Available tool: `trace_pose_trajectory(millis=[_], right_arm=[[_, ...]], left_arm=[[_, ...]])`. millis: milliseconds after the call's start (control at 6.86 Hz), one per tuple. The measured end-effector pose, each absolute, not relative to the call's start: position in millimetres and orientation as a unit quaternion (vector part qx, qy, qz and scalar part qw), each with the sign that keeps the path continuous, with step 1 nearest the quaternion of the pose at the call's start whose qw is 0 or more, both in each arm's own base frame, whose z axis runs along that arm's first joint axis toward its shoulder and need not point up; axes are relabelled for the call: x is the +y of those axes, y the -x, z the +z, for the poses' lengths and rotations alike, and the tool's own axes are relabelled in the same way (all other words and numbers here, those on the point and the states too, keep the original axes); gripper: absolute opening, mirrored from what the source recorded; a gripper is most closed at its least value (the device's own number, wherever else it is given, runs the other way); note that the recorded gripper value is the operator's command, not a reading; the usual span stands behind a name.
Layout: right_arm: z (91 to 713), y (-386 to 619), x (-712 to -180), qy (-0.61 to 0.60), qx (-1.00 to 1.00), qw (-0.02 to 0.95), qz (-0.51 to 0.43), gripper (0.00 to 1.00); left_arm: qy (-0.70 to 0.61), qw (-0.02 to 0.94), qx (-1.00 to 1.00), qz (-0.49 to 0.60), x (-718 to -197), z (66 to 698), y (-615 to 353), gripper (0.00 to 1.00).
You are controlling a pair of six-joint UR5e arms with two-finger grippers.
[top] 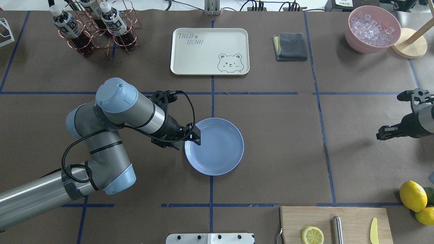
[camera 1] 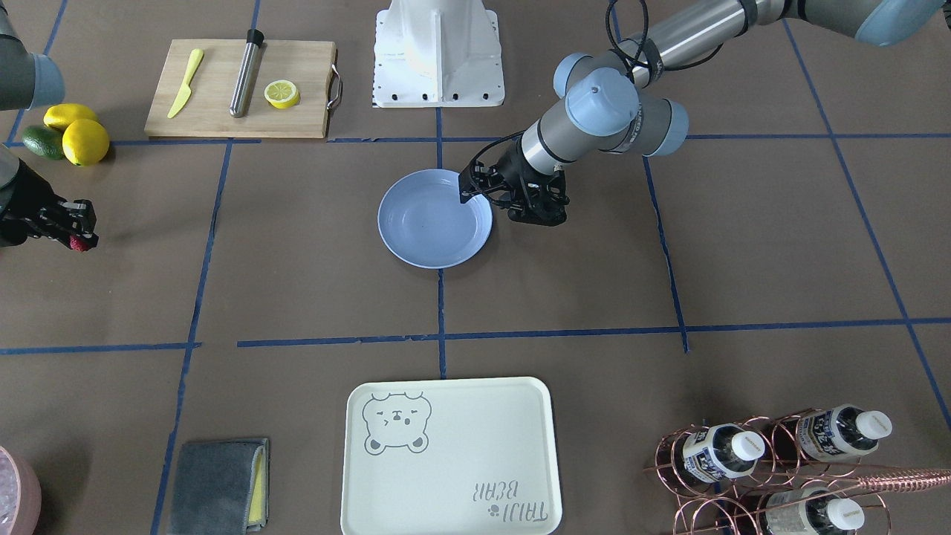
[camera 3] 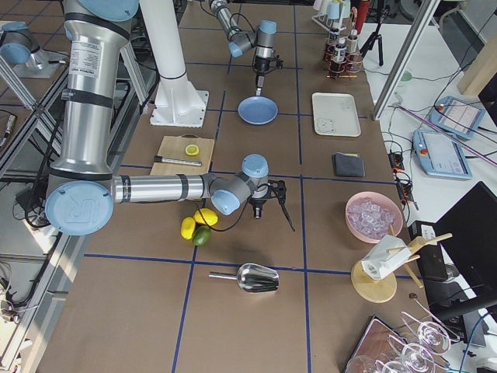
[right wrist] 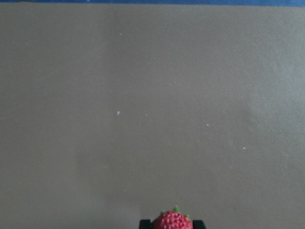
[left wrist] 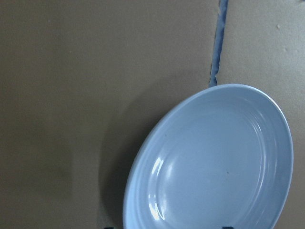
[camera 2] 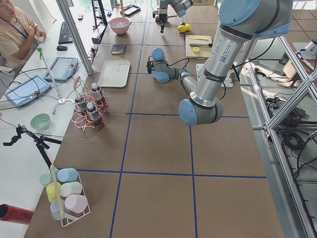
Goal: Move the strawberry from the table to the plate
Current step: 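Grasp the red strawberry with the right gripper while the left gripper holds the plate, then carry the strawberry with the right gripper over the plate while the left gripper releases it, then lower the strawberry onto the plate and open the right gripper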
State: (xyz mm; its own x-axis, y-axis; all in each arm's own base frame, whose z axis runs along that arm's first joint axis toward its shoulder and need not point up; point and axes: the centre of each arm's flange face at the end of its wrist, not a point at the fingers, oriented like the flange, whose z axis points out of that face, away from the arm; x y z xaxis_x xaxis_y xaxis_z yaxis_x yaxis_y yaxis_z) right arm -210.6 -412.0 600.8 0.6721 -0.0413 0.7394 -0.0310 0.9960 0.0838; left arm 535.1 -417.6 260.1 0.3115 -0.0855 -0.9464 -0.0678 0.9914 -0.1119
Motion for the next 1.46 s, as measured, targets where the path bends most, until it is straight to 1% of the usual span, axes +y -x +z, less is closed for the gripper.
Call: trace_pose_trajectory(millis=[292,583,875,1021,1167,1458], right_arm=[[524,240,-408,-0.042,-0.441,0.896,0.030,0.00],[424,327,-408,-0.017,-0.498,0.863,0.082,0.00],[318,432,-394,0.005,-0.520,0.845,0.122,0.00],[276,485,-387,0.006,-0.514,0.847,0.139,0.00],[247,532,-384,0.007,-0.507,0.848,0.154,0.00],[228,581,-370,0.004,-0.498,0.851,0.166,0.00]], left_arm=[[0.058,0.802,0.594,-0.004,-408,263,-510,0.80],[0.033,0.797,0.602,-0.006,-410,267,-466,0.80],[-0.010,0.802,0.597,0.010,-410,294,-410,0.81],[-0.022,0.805,0.593,0.012,-412,305,-393,0.81],[-0.027,0.806,0.591,0.012,-413,310,-385,0.83],[-0.028,0.807,0.590,0.011,-414,314,-384,0.84]])
